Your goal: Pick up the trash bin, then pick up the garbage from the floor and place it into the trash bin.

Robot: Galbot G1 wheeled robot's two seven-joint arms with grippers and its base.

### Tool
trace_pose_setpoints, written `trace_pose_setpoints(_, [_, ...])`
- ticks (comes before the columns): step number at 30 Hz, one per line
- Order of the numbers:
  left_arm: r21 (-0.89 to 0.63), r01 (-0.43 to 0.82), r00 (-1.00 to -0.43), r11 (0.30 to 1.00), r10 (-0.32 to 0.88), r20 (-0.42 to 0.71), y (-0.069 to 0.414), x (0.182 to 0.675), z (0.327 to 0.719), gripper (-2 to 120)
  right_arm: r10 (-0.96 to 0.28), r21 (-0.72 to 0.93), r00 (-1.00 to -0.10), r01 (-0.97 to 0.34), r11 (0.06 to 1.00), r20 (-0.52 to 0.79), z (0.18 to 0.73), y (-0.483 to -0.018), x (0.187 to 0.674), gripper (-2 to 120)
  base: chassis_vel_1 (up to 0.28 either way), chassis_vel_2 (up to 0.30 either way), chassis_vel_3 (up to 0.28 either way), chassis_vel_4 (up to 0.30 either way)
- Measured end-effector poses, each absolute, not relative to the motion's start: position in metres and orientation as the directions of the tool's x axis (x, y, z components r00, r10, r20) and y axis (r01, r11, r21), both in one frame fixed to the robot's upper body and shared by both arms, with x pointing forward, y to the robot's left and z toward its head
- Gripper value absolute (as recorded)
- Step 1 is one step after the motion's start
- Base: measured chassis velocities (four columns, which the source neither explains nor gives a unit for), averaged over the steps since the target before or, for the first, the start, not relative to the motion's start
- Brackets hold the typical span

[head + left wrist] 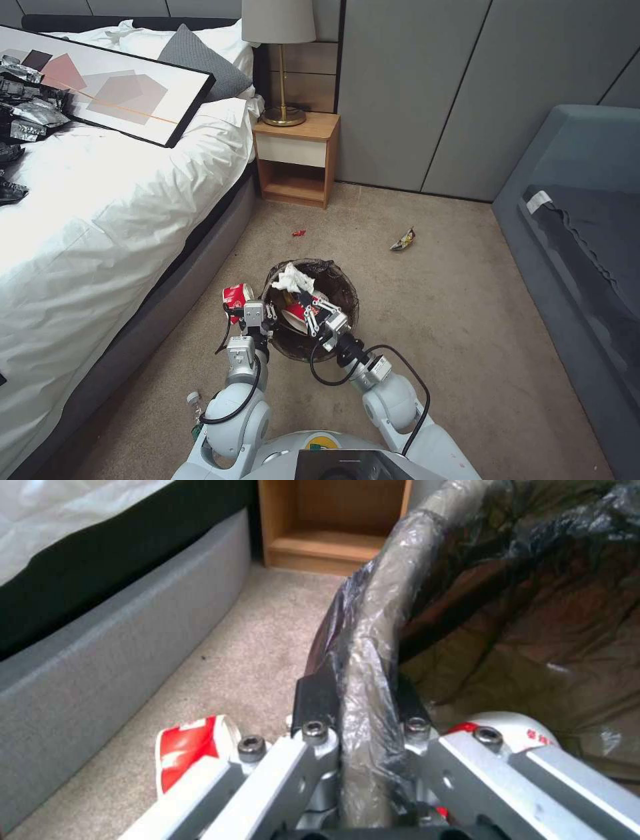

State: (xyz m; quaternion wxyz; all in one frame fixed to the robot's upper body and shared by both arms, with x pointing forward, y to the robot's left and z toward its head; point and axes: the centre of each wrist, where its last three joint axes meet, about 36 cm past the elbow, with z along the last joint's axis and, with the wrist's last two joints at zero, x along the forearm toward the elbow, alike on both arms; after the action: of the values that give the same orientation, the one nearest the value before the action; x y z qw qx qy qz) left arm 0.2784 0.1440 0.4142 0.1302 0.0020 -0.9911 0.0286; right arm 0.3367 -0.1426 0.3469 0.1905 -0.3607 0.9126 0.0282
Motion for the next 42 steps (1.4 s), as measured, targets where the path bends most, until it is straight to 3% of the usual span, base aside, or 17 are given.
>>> trace_pose_setpoints(9, [-0.061,-0.008,-0.966,0.998,0.008,0.258,0.142,0.279,0.414,3,-0.656,-0.064,-0.692,-0.672,0.738,-0.301,0.305,-0.137,0.319,-2,0.000,0.000,0.000,0.000])
trace_pose_setpoints(29, [-0.072,-0.015,-0.970,0.997,0.003,0.245,0.142,0.278,0.420,3,-0.630,-0.041,-0.738,-0.641,0.767,-0.243,0.285,-0.140,0.321,67,0.000,0.000,0.000,0.000])
trace_pose_setpoints(35, [-0.071,-0.015,-0.970,0.997,0.003,0.244,0.142,0.278,0.420,3,-0.619,-0.051,-0.741,-0.630,0.775,-0.262,0.293,-0.143,0.323,94,0.000,0.000,0.000,0.000])
trace_pose_setpoints(40, [-0.068,-0.017,-0.969,0.998,0.000,0.245,0.143,0.279,0.420,3,-0.577,-0.067,-0.753,-0.589,0.805,-0.317,0.315,-0.150,0.326,100,0.000,0.000,0.000,0.000])
trace_pose_setpoints(42, [-0.065,-0.017,-0.968,0.998,0.000,0.250,0.143,0.279,0.418,3,-0.491,-0.073,-0.786,-0.503,0.861,-0.376,0.340,-0.162,0.329,100,0.000,0.000,0.000,0.000])
